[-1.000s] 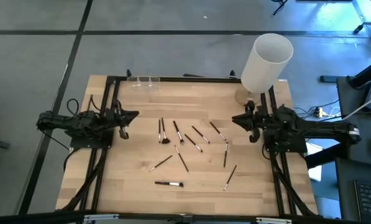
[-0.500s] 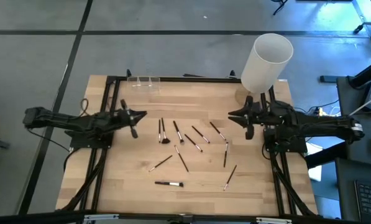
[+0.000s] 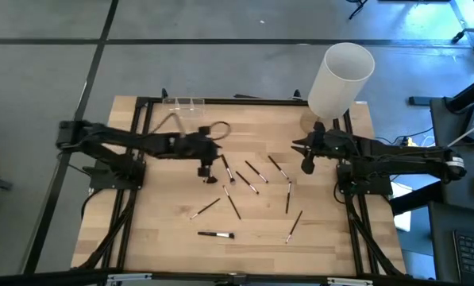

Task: Put items in baskets/containers
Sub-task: Put the black powder brush into the transparent organizer

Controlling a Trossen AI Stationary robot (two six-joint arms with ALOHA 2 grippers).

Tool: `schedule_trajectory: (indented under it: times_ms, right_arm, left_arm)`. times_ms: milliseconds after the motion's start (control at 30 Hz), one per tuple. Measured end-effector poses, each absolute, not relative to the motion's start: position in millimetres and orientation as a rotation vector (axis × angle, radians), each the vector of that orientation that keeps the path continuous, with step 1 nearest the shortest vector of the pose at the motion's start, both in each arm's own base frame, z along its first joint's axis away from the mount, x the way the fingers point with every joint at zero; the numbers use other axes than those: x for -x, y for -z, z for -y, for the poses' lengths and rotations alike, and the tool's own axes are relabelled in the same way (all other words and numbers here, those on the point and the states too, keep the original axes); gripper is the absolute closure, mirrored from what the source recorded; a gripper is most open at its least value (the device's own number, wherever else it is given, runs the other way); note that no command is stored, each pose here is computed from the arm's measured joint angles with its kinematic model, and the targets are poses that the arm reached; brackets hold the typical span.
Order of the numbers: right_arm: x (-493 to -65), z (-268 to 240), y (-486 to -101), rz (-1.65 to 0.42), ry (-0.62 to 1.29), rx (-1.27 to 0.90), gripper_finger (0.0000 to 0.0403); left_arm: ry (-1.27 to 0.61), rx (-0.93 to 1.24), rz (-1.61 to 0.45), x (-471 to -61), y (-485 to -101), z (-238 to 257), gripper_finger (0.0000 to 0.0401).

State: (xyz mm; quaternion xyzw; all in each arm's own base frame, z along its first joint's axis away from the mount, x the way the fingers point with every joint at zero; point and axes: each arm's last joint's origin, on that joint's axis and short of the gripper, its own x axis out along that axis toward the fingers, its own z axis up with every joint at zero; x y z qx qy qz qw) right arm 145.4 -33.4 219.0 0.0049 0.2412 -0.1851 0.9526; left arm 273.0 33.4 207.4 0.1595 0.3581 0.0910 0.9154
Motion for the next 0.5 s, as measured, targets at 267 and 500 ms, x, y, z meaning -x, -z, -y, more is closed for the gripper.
schedule_trajectory:
  times_ms: [267, 500]
  right_arm:
    - [-141, 32, -210, -0.580, 0.385, -0.093, 0.0311]
    - [-138, 32, -206, -0.621, 0.406, -0.149, 0.0311]
  left_arm:
    - [0.064, -0.341, -0.956, -330, -196, -39, 0.0257]
    - [0.212, -0.496, -1.110, -356, -184, -45, 0.0257]
